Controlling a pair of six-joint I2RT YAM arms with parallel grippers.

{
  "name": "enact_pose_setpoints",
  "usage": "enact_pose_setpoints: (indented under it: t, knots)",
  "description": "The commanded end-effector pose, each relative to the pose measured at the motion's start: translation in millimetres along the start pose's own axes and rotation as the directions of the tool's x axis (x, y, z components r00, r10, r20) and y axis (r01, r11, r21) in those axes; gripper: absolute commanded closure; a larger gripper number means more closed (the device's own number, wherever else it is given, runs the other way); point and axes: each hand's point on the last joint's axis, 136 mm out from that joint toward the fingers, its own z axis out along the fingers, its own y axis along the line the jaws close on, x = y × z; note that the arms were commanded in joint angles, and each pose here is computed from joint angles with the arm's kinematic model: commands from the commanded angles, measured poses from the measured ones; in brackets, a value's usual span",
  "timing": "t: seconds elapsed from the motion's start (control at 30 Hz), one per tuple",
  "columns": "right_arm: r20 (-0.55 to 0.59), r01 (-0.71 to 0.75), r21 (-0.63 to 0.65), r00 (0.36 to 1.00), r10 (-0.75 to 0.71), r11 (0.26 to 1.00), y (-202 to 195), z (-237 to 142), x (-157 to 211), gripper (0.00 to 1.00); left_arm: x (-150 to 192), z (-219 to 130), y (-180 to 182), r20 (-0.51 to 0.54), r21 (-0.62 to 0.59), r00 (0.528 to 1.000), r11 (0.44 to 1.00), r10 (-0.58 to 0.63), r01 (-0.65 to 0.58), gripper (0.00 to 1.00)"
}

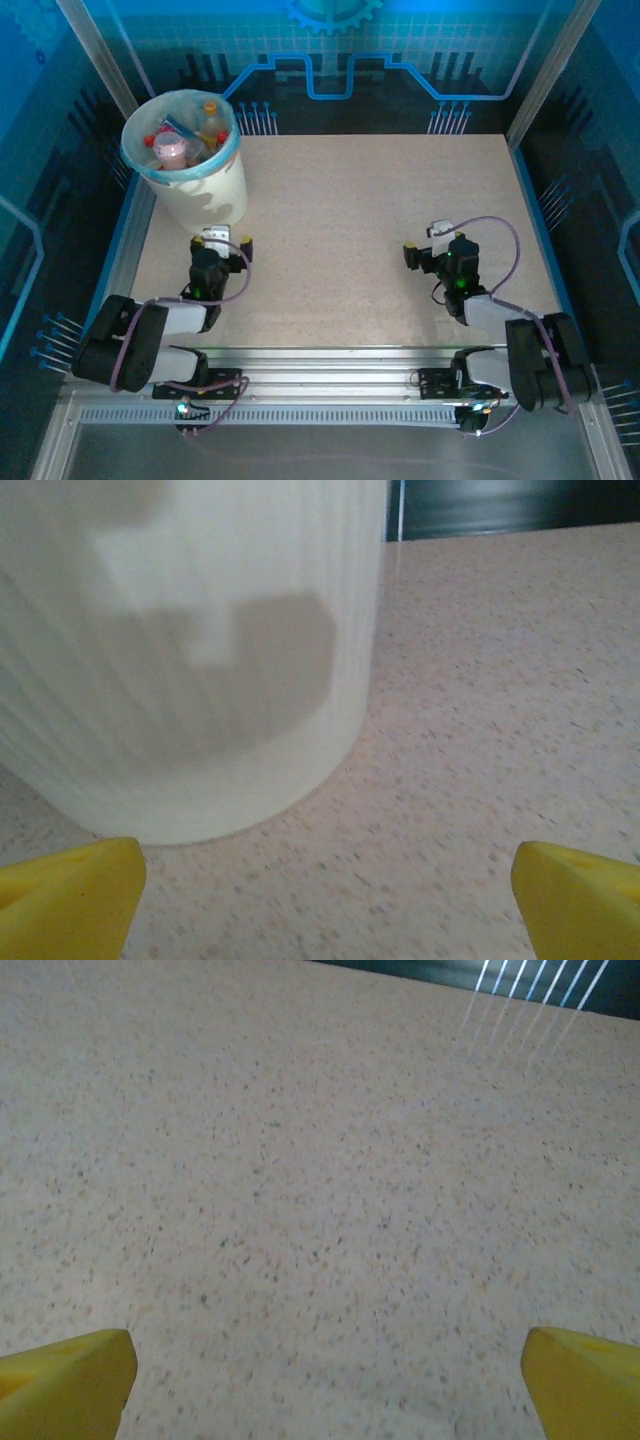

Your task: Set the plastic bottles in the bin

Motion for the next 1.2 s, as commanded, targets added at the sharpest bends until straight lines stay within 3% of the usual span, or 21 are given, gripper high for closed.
enact_pose_setpoints:
  t: [0.0,0.07,0.13,0.27,0.37,1.17]
  knots:
    - [0.129,-0.003,-0.073,0.992,0.012,0.997,1,19,-28,0.0,-24,14,3,0.098,0.117,0.988,0.987,-0.122,0.11,0.05]
    - [0.125,-0.013,-0.066,0.992,0.022,0.998,-3,33,-28,0.0,-14,18,8,0.099,0.116,0.984,0.984,-0.146,0.134,0.05]
    - [0.032,-0.074,-0.011,0.997,0.074,0.997,-18,43,-21,0.0,-14,17,8,0.119,0.117,0.982,0.984,-0.146,0.132,0.02]
    - [0.018,-0.063,0.018,0.998,0.062,0.998,-17,44,-20,0.0,-7,31,23,0.033,0.015,0.985,0.985,-0.17,0.169,0.01]
    - [0.014,-0.06,0.021,0.998,0.06,0.998,-17,44,-20,0.0,-7,46,14,-0.043,0.023,0.99,0.99,-0.135,0.136,0.01]
    - [0.014,-0.057,0.025,0.998,0.057,0.998,-17,44,-20,0.0,-9,49,3,-0.055,0.079,0.993,0.991,-0.103,0.108,0.01]
